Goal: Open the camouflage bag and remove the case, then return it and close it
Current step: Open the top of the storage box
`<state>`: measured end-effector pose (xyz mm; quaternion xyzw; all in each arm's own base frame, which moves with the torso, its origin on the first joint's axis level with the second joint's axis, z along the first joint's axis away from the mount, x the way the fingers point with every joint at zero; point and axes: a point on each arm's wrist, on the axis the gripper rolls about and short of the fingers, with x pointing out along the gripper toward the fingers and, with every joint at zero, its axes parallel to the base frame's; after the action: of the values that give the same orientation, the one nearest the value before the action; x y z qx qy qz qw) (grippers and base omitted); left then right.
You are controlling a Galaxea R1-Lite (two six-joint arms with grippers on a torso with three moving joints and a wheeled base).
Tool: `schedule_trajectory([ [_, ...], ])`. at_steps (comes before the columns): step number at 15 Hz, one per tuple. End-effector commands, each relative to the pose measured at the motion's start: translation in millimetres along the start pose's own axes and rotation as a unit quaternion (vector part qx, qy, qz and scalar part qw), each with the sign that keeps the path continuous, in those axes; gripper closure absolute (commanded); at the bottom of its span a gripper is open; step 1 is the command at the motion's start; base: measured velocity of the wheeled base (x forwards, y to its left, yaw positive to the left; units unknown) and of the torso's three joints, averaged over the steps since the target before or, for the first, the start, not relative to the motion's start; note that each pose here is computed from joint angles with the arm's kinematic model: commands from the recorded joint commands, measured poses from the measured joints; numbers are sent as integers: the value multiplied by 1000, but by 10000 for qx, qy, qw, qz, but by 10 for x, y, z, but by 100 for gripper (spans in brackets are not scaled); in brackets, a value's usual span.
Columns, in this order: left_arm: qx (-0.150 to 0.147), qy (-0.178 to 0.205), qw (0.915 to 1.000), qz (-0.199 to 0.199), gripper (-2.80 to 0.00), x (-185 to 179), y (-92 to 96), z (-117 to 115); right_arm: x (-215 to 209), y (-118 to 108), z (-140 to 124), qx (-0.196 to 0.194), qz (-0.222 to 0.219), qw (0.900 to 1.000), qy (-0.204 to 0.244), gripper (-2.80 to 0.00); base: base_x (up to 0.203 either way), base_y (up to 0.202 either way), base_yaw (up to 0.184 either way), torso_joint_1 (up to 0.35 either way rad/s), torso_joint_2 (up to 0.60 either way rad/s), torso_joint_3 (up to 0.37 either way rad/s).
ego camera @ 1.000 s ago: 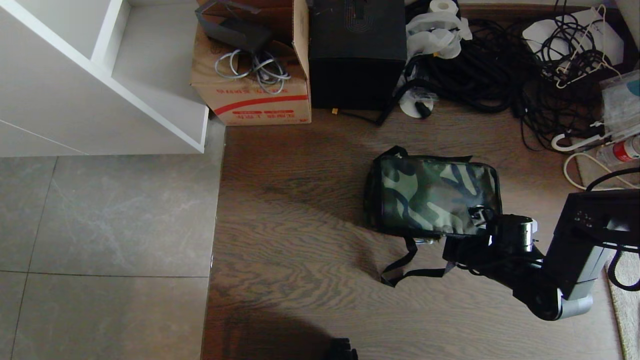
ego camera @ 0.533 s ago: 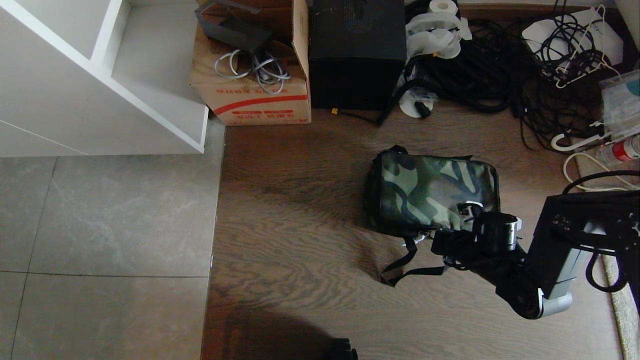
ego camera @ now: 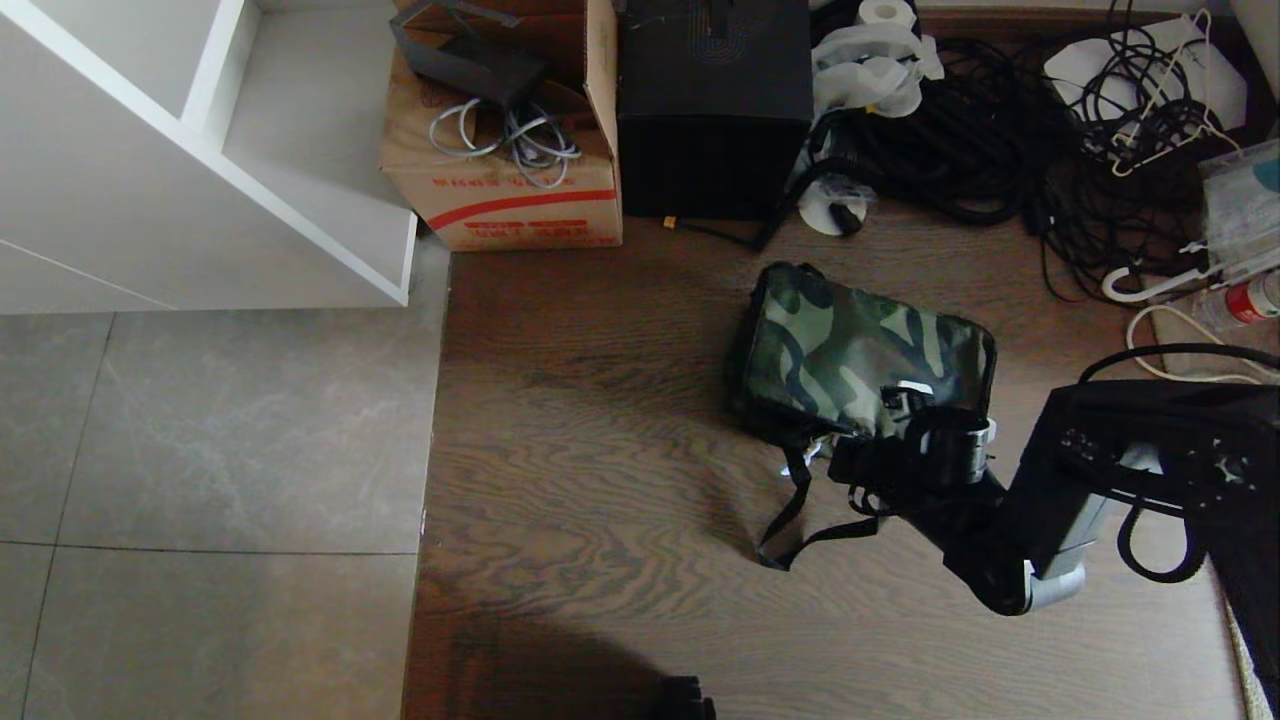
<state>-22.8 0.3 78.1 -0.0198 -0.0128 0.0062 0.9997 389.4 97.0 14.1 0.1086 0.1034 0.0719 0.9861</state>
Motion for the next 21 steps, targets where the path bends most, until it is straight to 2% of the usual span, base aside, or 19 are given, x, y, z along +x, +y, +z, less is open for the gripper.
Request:
schedule_trajectory([
  [1,-2,42,10000,12,0,6,1,-25,47,91,104,-7,48,9996,-266,0,0,0,0,0,0,0],
  [3,-2,43,10000,12,0,6,1,-25,86,163,157,4,143,9990,-426,0,0,0,0,0,0,0],
  [5,-2,49,10000,13,0,7,1,-25,111,223,188,54,-22,9983,-574,0,0,0,0,0,0,0],
  [10,-2,46,10000,6,0,7,1,-25,-106,174,137,56,-69,9997,-237,0,0,0,0,0,0,0],
  [13,-2,49,10000,6,0,7,1,-25,-504,129,81,7,391,9983,436,0,0,0,0,0,0,0],
  [15,-2,42,10000,6,0,6,1,-25,-772,107,98,33,746,9935,862,0,0,0,0,0,0,0],
  [17,-2,42,10000,6,0,6,1,-25,-977,46,204,95,1024,9892,1045,0,0,0,0,0,0,0],
  [21,-2,42,10000,6,0,6,1,-25,-1346,-147,461,284,1302,9837,1205,0,0,0,0,0,0,0],
])
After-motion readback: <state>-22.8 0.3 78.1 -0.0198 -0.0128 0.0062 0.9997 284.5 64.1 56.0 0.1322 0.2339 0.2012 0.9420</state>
